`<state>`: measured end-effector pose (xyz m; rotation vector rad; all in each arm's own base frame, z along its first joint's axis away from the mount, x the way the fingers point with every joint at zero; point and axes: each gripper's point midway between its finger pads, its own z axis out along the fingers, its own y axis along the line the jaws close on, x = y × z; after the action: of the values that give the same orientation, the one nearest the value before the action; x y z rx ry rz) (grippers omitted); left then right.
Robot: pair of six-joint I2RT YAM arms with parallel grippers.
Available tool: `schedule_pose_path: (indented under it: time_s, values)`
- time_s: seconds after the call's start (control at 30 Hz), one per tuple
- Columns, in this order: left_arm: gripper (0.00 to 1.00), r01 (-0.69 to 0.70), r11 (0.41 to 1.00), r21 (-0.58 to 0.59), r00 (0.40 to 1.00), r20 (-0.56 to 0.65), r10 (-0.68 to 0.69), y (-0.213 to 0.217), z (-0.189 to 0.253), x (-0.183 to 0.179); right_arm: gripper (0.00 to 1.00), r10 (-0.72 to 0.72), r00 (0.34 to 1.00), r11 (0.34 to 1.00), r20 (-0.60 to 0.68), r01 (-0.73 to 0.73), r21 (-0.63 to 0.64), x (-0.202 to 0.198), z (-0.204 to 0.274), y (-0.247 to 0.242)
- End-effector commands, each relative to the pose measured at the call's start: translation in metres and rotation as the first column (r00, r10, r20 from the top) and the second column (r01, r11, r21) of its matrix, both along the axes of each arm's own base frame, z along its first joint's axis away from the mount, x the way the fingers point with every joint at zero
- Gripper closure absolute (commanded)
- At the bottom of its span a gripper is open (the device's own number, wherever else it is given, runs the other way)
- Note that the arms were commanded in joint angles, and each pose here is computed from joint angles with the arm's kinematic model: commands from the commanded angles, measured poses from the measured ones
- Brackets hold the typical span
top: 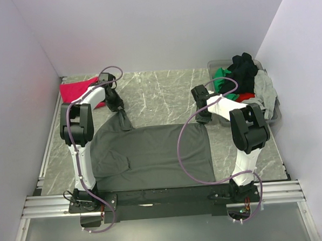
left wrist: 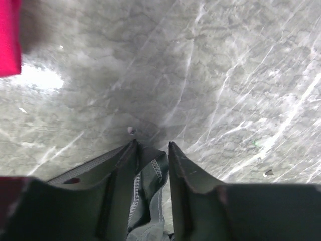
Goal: Fold and stack the t-shirts
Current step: Fold the tshirt
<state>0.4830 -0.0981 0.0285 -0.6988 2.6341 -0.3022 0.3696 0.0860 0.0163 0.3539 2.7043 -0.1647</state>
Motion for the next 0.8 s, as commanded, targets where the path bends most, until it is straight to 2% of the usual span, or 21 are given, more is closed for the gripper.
schedule_pose_path:
  time_s: [0.0, 0.13, 0.3, 0.4, 0.43, 0.63, 0.77]
  values:
    - [0.65, -0.002, 1.0, -0.015, 1.0, 0.016, 0.002, -0.008, 0.005, 0.007, 0.78, 0.004, 1.0, 1.0, -0.004, -0.004, 0.001, 0.001, -0.003, -0.001]
    - [0.76, -0.003, 1.0, -0.017, 1.0, 0.011, 0.003, -0.009, 0.005, 0.005, 0.79, 0.006, 1.0, 1.0, -0.005, -0.006, -0.003, 0.0, -0.004, -0.002]
    - [0.84, -0.001, 1.0, -0.027, 1.0, 0.0, 0.001, -0.011, 0.003, 0.002, 0.8, 0.007, 1.0, 1.0, 0.002, -0.007, -0.004, 0.001, -0.002, -0.003]
    - [0.93, -0.001, 1.0, -0.025, 1.0, -0.001, 0.001, -0.011, 0.004, 0.001, 0.83, 0.009, 1.0, 1.0, 0.007, -0.009, -0.006, 0.001, 0.001, -0.003]
    - [0.99, -0.002, 1.0, -0.024, 1.0, 0.002, 0.002, -0.011, 0.005, 0.002, 0.84, 0.007, 1.0, 1.0, 0.007, -0.007, -0.006, 0.001, 0.002, -0.003]
    - [1.0, 0.013, 1.0, -0.02, 0.999, 0.034, -0.012, -0.011, 0.015, 0.011, 1.0, 0.012, 1.0, 1.0, 0.022, -0.011, -0.007, 0.005, 0.009, -0.003]
    - [1.0, 0.014, 1.0, -0.025, 0.997, 0.074, -0.012, -0.012, 0.027, 0.022, 1.0, 0.014, 0.999, 1.0, 0.039, -0.014, -0.012, 0.013, 0.019, -0.002]
